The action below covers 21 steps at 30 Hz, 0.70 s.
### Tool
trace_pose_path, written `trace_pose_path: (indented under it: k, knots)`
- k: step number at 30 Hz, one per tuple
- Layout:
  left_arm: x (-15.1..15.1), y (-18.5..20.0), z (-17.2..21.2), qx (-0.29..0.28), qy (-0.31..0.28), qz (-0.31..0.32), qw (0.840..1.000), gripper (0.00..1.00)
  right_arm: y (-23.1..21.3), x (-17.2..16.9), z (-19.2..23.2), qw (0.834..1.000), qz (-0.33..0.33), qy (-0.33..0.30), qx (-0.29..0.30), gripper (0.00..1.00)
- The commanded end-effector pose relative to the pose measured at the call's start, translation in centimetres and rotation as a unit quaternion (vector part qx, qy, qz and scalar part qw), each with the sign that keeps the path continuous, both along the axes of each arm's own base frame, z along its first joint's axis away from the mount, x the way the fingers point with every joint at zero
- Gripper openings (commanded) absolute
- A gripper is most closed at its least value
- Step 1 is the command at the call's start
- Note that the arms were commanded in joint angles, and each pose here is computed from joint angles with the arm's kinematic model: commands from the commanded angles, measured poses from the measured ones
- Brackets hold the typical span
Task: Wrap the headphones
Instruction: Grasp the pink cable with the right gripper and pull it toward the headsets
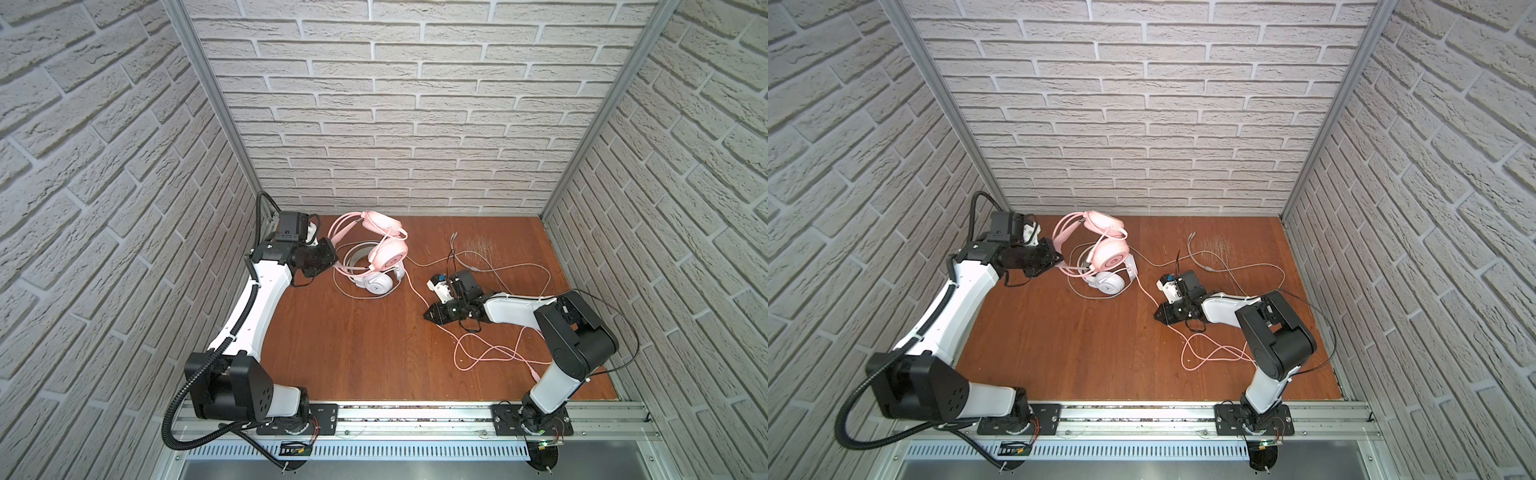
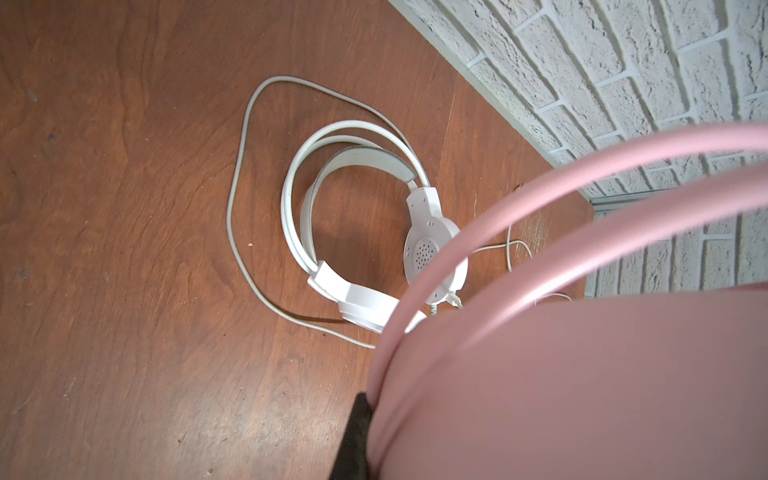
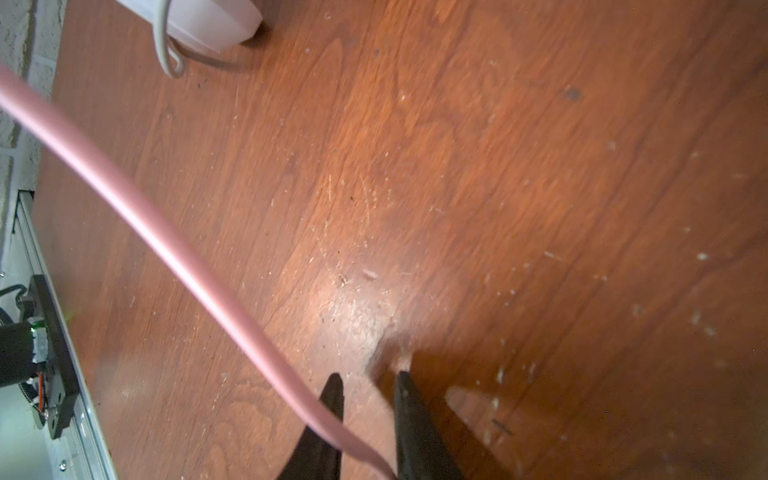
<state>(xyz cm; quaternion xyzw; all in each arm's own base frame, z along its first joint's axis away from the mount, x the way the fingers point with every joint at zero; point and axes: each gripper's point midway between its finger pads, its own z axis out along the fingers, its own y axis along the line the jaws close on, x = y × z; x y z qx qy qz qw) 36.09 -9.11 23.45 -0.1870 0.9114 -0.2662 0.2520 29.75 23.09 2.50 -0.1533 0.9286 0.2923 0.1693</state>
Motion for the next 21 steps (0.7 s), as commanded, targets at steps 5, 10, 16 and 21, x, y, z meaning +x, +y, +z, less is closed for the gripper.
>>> trace_pose_path:
  k: [5, 10, 16, 21]
  knots:
    - [1.4, 0.6, 2.8, -0.019, -0.064, 0.037, 0.997, 0.00, 0.3, -1.2, 3.4, 0.999, 0.021, -0.032, -0.017, 0.12]
    - [1.5, 0.9, 2.7, -0.025, -0.068, 0.054, 0.996, 0.00, 0.8, -1.9, 5.1, 0.997, 0.046, -0.048, -0.044, 0.08]
    - [1.3, 1.0, 2.0, -0.020, -0.055, 0.059, 0.997, 0.00, 1.6, -3.0, 6.9, 0.992, 0.072, -0.072, -0.070, 0.06]
    - [1.4, 1.3, 1.2, -0.007, -0.048, 0.067, 0.997, 0.00, 2.2, -3.6, 8.1, 0.988, 0.089, -0.088, -0.085, 0.06]
